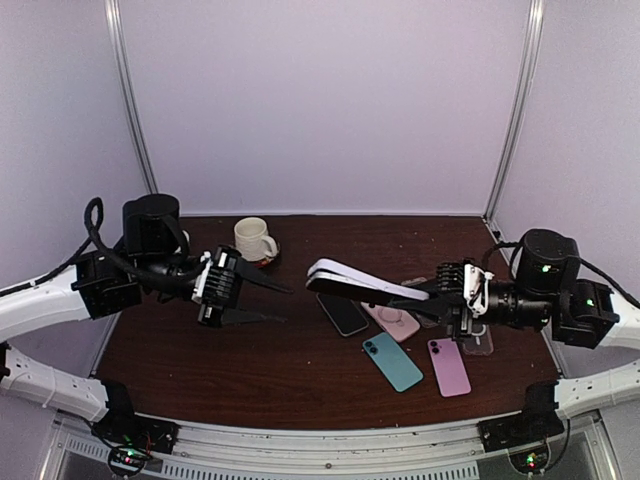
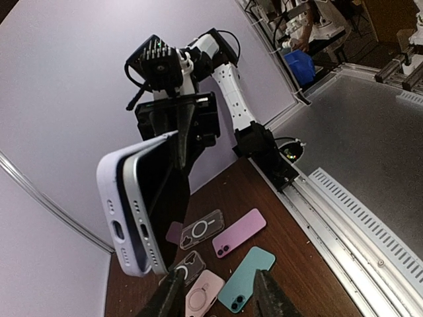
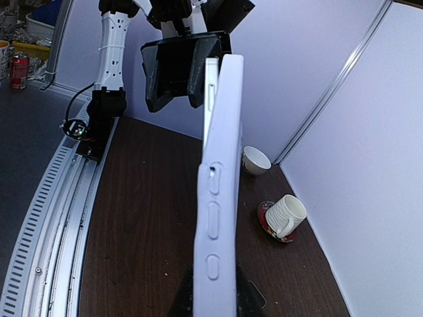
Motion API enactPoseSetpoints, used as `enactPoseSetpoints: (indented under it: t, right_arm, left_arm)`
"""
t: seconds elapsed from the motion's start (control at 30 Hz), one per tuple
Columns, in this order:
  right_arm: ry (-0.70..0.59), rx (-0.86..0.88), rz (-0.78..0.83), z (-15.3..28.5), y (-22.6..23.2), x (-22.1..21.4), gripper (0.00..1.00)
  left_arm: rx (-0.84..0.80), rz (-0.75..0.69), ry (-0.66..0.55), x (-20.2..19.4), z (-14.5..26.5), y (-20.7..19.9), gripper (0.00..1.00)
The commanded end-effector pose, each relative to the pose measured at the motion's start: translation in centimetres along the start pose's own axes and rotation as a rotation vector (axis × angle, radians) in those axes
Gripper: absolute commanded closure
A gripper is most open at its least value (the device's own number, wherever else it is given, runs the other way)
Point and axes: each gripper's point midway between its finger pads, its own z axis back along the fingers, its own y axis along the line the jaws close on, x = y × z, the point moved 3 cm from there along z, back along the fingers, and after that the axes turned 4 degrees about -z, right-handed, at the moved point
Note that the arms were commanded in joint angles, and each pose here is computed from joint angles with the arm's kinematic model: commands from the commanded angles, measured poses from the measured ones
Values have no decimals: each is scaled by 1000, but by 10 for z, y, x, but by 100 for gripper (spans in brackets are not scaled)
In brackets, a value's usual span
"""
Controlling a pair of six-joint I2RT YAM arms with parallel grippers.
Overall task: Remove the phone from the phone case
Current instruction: Pass from the right arm to the left
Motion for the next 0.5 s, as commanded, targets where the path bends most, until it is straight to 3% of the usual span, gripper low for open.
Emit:
enactPoseSetpoints:
  t: [0.0, 0.47]
  right_arm:
    - [-155, 8, 32, 2, -4, 36, 100]
    - [-174, 72, 31, -4, 6, 44, 100]
  left_arm:
    - [5, -13, -102, 26, -2, 10, 64]
    - [4, 27, -81, 20, -11, 12, 67]
